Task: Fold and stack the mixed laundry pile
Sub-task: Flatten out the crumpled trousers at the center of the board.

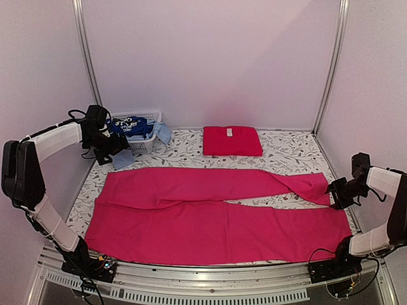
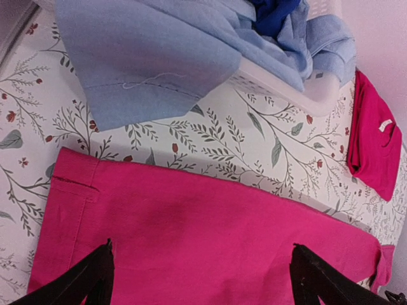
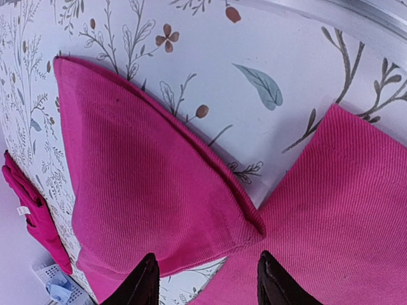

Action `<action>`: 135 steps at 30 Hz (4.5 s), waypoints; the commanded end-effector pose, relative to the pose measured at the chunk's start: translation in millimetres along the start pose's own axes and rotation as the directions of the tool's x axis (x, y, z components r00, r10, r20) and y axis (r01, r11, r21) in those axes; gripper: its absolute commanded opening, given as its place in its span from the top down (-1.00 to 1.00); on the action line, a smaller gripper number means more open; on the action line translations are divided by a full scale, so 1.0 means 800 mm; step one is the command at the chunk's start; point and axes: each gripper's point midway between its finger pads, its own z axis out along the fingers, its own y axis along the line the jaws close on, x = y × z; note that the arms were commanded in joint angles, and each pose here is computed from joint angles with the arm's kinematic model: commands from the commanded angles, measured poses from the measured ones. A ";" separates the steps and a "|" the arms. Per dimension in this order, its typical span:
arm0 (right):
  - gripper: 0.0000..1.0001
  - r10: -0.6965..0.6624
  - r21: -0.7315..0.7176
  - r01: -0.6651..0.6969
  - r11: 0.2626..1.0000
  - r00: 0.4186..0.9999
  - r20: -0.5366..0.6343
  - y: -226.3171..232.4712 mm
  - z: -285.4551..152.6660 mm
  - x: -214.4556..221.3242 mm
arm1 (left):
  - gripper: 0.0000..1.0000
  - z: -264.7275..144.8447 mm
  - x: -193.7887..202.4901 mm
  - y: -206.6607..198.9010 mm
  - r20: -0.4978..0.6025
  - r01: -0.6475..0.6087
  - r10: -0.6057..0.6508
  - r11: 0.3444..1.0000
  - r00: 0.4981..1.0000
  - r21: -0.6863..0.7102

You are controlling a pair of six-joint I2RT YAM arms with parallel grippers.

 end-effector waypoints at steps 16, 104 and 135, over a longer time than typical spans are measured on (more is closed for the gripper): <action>0.42 -0.001 0.046 -0.001 0.999 0.999 0.038 -0.003 0.028 -0.022 | -0.92 -0.014 -0.022 -0.008 0.048 -0.015 0.014 1.000 0.999 0.015; -0.05 -0.288 0.133 0.313 0.940 0.941 -0.178 0.000 0.091 0.008 | -0.34 0.177 0.139 -0.051 -0.303 -0.478 0.431 0.873 0.850 -0.101; 0.03 -0.732 -0.365 0.666 0.650 0.678 -0.068 0.193 0.022 0.066 | -0.63 0.088 0.106 -0.117 -0.125 -0.558 0.573 0.819 0.810 0.135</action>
